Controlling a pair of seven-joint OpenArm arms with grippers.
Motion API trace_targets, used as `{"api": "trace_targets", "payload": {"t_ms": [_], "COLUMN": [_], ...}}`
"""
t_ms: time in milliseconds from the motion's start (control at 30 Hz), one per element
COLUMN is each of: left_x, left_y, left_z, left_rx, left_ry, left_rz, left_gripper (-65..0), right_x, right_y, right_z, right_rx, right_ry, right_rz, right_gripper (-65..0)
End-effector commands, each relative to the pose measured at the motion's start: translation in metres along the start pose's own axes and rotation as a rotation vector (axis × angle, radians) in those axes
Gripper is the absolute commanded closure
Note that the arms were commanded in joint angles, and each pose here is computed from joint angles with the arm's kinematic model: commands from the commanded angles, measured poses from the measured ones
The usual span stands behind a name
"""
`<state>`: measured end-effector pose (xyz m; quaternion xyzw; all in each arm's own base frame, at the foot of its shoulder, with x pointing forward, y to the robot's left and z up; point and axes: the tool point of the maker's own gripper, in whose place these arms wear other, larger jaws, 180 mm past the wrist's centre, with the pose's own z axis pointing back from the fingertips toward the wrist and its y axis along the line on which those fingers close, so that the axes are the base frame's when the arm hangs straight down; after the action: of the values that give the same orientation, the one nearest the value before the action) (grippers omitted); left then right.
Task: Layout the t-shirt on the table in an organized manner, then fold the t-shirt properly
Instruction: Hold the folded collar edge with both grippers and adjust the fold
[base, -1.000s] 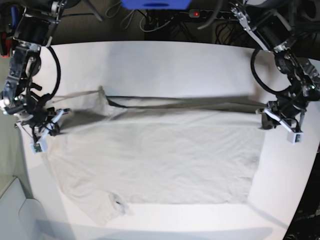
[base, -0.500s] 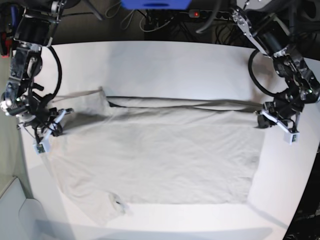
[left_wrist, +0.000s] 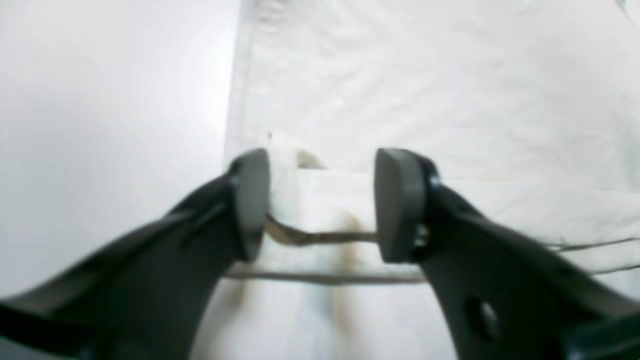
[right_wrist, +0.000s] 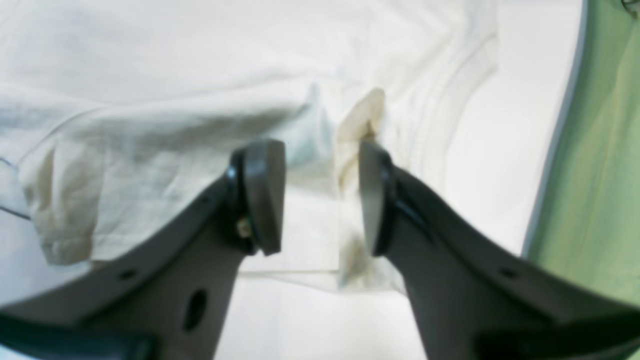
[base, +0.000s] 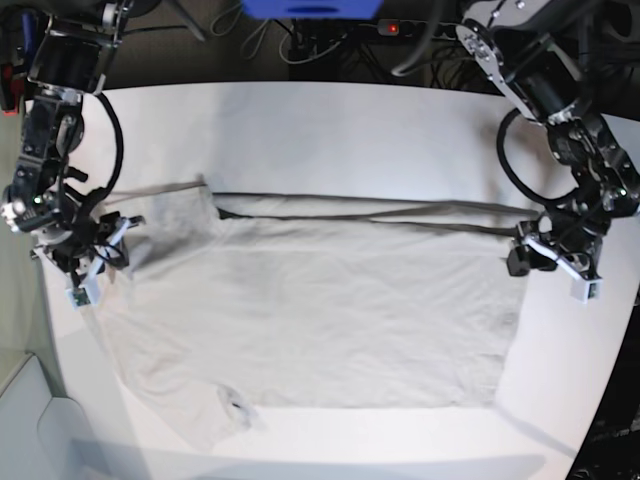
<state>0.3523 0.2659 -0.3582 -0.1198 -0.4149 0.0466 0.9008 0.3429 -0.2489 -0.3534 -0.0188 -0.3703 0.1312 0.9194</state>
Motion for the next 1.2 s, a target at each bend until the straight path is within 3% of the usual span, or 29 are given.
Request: {"api": "trace_targets", "payload": {"t_ms": [0,333,533,867,1167], "left_x": [0.027,-0.018,-0.041,-0.022,-0.031], "left_y": [0.002,0.021,0.038,0.05,0.047], "left_z": [0.009,0.043,0.031,0.01,-0.002], "left_rx": [0.009,0.092,0.079,0.058,0.034], "left_ry": [-0.072,-0.039,-0.018,-0.039,-0.008], "left_rz": [-0.028,-0.097,-0.03,0.023,0.053], "left_gripper": [-36.8,-42.6,-42.6,-42.6,-42.4], "right_x": [0.017,-0.014,-0.034,-0.039,-0.042], "right_y": [-0.01,-0.042,-0.04,-0.04,-0.05], "right_z": [0.007,0.029,0.035,0.036,0.041], "right_rx": [-0.023,-0.104,-0.112,-0.112,-0.14], "right_ry": [-0.054,-0.017,0.008,0.021,0.017], "right_rz": [0.018,-0.014,-0.042,-0.039,-0.062], "right_gripper": [-26.9,-28.3,-28.4,-28.4,-28.4]}}
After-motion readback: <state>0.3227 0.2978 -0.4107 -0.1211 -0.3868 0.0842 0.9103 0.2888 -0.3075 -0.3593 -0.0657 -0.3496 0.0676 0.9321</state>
